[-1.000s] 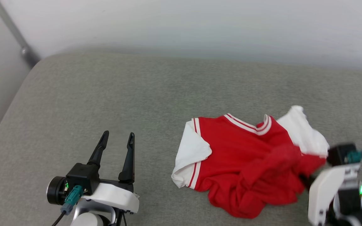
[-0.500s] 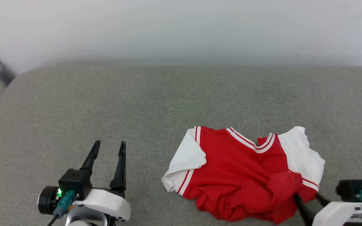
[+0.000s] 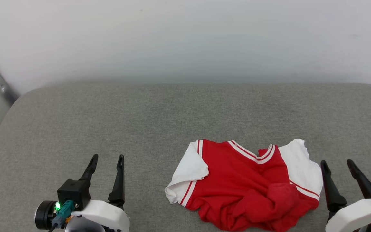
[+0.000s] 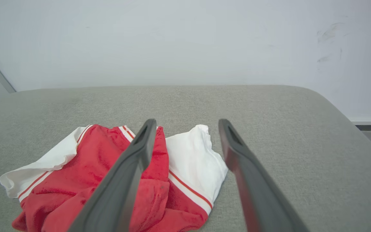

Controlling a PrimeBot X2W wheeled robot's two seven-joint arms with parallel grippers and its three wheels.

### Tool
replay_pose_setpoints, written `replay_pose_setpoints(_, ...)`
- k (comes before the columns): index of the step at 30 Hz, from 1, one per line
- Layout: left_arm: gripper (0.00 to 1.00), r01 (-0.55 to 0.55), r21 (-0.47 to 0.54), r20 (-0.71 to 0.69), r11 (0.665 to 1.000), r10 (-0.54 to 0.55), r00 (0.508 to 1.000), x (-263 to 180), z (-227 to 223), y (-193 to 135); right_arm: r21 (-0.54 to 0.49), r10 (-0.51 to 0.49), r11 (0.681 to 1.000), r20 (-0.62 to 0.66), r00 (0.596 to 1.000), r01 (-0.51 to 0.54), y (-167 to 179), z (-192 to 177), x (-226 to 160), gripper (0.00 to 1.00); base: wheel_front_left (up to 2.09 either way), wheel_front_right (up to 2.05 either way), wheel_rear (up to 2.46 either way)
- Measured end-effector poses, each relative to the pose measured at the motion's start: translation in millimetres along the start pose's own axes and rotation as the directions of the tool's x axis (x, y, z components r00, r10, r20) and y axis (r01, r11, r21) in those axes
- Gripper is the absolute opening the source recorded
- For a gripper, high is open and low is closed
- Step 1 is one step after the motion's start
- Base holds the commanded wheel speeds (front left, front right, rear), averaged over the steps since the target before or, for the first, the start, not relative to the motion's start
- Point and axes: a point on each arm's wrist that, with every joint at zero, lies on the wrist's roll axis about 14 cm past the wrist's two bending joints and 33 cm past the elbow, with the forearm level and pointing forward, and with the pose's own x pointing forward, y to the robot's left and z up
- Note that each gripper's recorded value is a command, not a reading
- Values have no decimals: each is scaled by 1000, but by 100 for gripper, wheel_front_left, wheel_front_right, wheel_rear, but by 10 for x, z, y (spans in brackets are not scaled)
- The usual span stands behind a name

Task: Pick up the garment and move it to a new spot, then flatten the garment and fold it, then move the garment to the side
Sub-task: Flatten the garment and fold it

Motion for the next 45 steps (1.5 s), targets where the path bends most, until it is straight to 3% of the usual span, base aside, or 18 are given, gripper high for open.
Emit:
replay_pose_setpoints(9,100,97,-24,-122,995,-100,987,68,-203,-242,-7,56,998,88,995,-56,233,158,-63,100,0,0,0)
replay_pose_setpoints(15,100,267,-62,-286,962,-273,918,304,-393,-635,-7,65,998,120,991,-64,290,253,-67,100,0,0,0)
replay_pose_setpoints(25,100,444,-124,-658,887,-409,632,592,-972,-904,-1,39,999,108,993,-39,218,214,109,100,0,0,0)
replay_pose_setpoints(34,100,524,-187,-851,831,-404,336,564,-1573,-1038,13,-18,1000,35,999,18,23,-59,295,100,0,0,0)
replay_pose_setpoints(36,100,541,-184,-873,821,-389,293,574,-1643,-1040,12,-32,999,20,999,32,-23,-118,310,100,0,0,0)
replay_pose_setpoints(37,49,543,-197,-880,816,-391,268,553,-1681,-1062,13,-37,999,16,999,37,-39,-138,315,100,0,0,0)
replay_pose_setpoints(38,29,550,-199,-884,811,-391,256,553,-1704,-1076,13,-43,999,12,999,43,-59,-154,316,100,0,0,0)
replay_pose_setpoints(39,0,553,-202,-886,808,-391,248,554,-1721,-1087,15,-48,999,12,999,48,-75,-160,320,100,0,0,0)
replay_pose_setpoints(41,0,550,-221,-885,805,-403,234,546,-1742,-1119,16,-57,998,12,998,57,-108,-166,323,100,0,0,0)
replay_pose_setpoints(45,0,537,-235,-862,810,-429,271,546,-1728,-1152,26,-76,997,9,997,76,-175,-181,319,100,0,0,0)
